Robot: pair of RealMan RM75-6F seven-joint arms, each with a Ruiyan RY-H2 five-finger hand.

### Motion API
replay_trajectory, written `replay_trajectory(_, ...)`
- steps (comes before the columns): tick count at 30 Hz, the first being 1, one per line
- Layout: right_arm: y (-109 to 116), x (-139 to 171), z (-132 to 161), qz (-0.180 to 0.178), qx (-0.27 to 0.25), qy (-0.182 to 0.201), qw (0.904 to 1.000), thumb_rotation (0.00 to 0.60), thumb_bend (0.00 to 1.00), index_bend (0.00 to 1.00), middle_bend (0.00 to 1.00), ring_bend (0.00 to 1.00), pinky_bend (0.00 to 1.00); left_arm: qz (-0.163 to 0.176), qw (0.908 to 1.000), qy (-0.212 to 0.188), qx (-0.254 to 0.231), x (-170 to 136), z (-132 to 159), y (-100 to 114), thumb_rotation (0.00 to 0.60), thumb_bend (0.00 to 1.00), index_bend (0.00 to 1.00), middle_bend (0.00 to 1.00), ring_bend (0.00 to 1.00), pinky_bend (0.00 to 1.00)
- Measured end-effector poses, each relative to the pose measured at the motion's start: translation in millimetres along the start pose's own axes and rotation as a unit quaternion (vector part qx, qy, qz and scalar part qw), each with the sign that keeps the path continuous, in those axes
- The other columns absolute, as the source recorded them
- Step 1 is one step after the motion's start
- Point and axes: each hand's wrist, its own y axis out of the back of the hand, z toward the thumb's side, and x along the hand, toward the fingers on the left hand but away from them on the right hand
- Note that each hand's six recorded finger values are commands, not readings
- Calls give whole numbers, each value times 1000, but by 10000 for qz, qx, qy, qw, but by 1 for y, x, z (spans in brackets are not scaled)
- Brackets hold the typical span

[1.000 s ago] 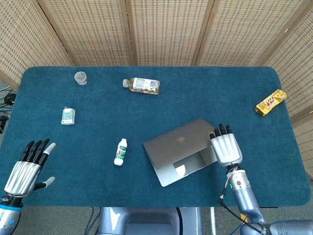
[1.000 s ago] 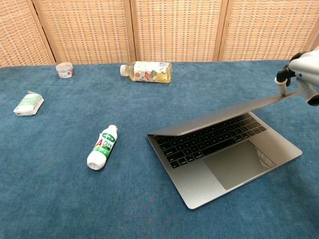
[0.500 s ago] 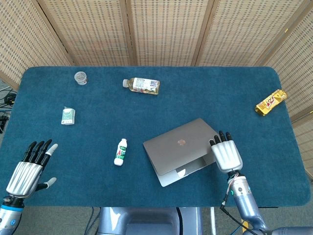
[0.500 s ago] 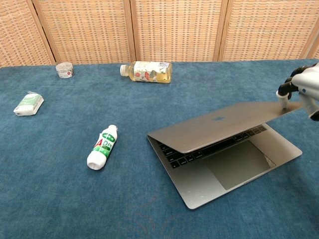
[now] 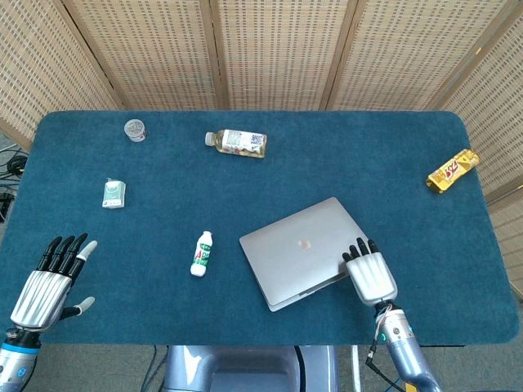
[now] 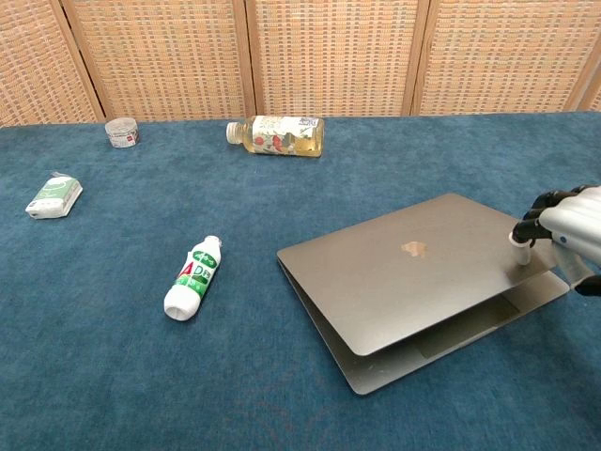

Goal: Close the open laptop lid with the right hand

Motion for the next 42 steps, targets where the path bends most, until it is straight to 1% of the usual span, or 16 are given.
replay_trajectory(4,-13,2,4,78,-117,40,9999,600,1000,381,312,179,218,4,10000,2,2,0,0,0,600,0,0,0,0,0)
replay_trajectory(13,-25,5,13,111,-207,147,9996,600,1000,381,311,179,218,0,10000,-5,9,0,1,0,600,0,0,0,0,0)
replay_trajectory(30,-34,7,20,203,-245,235,9992,600,1000,381,303,179,218,19,10000,-14,5,-1,1,1,600,0,0,0,0,0)
replay_trajectory(37,-26,7,16,63,-234,201,9995,600,999,381,287,172,218,26,10000,-7,2,-1,1,1,600,0,0,0,0,0)
replay_trajectory(39,-23,7,14,-3,-207,187,9996,600,971,381,268,159,218,35,10000,-2,-5,-1,0,1,600,0,0,0,0,0)
replay_trajectory(40,-20,7,12,-60,-194,163,9997,600,939,381,254,150,218,36,10000,1,-7,-1,0,1,600,0,0,0,0,0)
replay_trajectory(41,-17,6,10,-119,-184,137,9997,600,890,381,237,135,218,37,10000,5,-11,-1,0,1,600,0,0,0,0,0)
replay_trajectory(42,-16,6,9,-151,-180,124,9996,600,821,381,213,113,218,40,10000,12,-13,-1,-1,1,600,0,0,0,0,0)
